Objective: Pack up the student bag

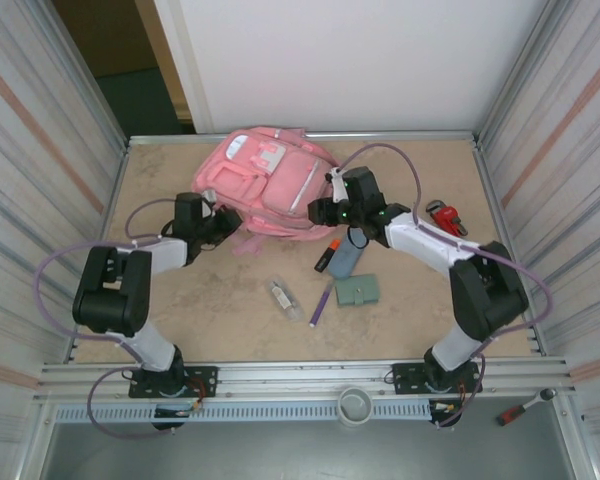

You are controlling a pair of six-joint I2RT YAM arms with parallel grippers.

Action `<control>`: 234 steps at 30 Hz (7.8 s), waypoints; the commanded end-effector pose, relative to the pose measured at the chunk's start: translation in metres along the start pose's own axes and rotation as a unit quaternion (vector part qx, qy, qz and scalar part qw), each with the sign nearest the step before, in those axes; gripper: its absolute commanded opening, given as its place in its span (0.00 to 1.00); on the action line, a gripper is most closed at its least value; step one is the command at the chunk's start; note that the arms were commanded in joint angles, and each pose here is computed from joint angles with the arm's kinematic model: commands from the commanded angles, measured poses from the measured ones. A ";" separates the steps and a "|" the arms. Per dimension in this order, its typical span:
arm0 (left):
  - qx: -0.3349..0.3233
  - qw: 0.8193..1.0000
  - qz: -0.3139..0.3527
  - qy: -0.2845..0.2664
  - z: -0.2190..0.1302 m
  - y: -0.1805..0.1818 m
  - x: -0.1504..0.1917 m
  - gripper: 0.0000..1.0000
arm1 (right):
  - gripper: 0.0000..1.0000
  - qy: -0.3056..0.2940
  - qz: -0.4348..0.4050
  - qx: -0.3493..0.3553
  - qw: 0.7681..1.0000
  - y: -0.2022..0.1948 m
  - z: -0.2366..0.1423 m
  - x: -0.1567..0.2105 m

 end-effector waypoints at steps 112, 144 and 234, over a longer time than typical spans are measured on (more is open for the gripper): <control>0.153 0.988 0.002 0.015 -0.041 -0.078 -0.009 0.00 | 0.35 -0.374 -0.167 0.053 0.910 0.051 0.088 0.091; 0.122 0.992 -0.010 0.040 -0.019 -0.054 0.008 0.00 | 0.16 -0.364 -0.284 0.041 0.886 0.060 0.102 0.087; 0.115 0.739 0.660 0.063 0.004 -0.127 0.067 0.25 | 0.00 0.057 -0.024 -0.142 0.988 0.022 -0.027 0.041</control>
Point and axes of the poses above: each hand's point on the last joint's axis, 136 mm out from that joint toward the fingers, its own z axis out along the fingers, its own y axis along the line the jaws close on, x = y × z, the point moved 10 cm from there along -z, back along the fingers, and after that the axes turned 10 degrees about z, right-handed, at the moved point
